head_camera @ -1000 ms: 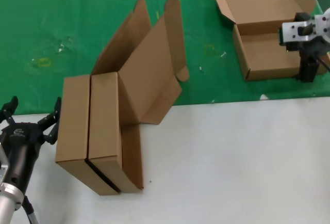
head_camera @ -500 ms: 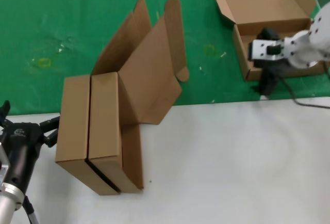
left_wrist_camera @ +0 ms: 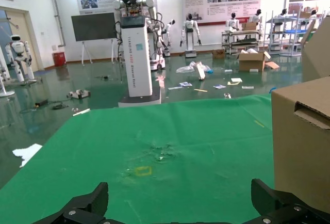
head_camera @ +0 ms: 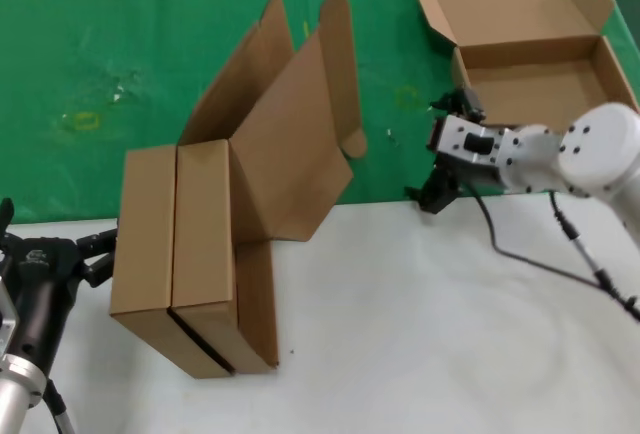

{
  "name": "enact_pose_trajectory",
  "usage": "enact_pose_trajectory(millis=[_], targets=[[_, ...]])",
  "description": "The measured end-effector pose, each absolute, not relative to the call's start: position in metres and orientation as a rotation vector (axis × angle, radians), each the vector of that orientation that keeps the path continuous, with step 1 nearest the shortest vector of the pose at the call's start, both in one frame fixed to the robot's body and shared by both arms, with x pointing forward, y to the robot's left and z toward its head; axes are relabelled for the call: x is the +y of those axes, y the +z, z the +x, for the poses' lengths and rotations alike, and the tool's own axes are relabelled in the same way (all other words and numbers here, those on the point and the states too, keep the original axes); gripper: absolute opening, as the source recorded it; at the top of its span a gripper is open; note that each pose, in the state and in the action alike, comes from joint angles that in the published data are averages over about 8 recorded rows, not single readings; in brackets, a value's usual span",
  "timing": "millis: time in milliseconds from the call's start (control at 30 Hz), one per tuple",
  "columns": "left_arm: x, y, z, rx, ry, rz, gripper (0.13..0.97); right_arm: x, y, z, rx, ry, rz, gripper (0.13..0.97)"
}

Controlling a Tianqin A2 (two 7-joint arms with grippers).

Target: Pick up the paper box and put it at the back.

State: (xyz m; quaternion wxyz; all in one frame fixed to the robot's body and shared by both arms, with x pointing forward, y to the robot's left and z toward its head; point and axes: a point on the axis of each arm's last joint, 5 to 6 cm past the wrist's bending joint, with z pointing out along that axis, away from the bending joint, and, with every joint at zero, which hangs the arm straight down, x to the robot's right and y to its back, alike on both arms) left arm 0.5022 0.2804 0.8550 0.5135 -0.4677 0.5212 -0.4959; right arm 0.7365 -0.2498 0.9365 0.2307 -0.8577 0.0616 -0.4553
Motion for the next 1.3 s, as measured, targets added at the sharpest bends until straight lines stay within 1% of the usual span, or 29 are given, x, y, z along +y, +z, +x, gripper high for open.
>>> enact_pose_trajectory(millis=[300,633,967,1300], targets=[[0.280,0.855,0.502,1.253,-1.193,-1.125,0.966,-0.237,0.903,0.707,0.328,-1.246,-2.146,0.966],[0.280,0.855,0.502,1.253,-1.193,-1.125,0.966,-0.234,0.876,0.668,0.524,-1.237,-1.923,0.966],[0.280,0.855,0.502,1.253,-1.193,-1.125,0.966,-0.242,0.859,0.622,0.729,-1.232,-1.706,0.966],[0.280,0.855,0.502,1.253,-1.193,-1.125,0.966,-0.257,0.852,0.572,0.926,-1.233,-1.497,0.966]])
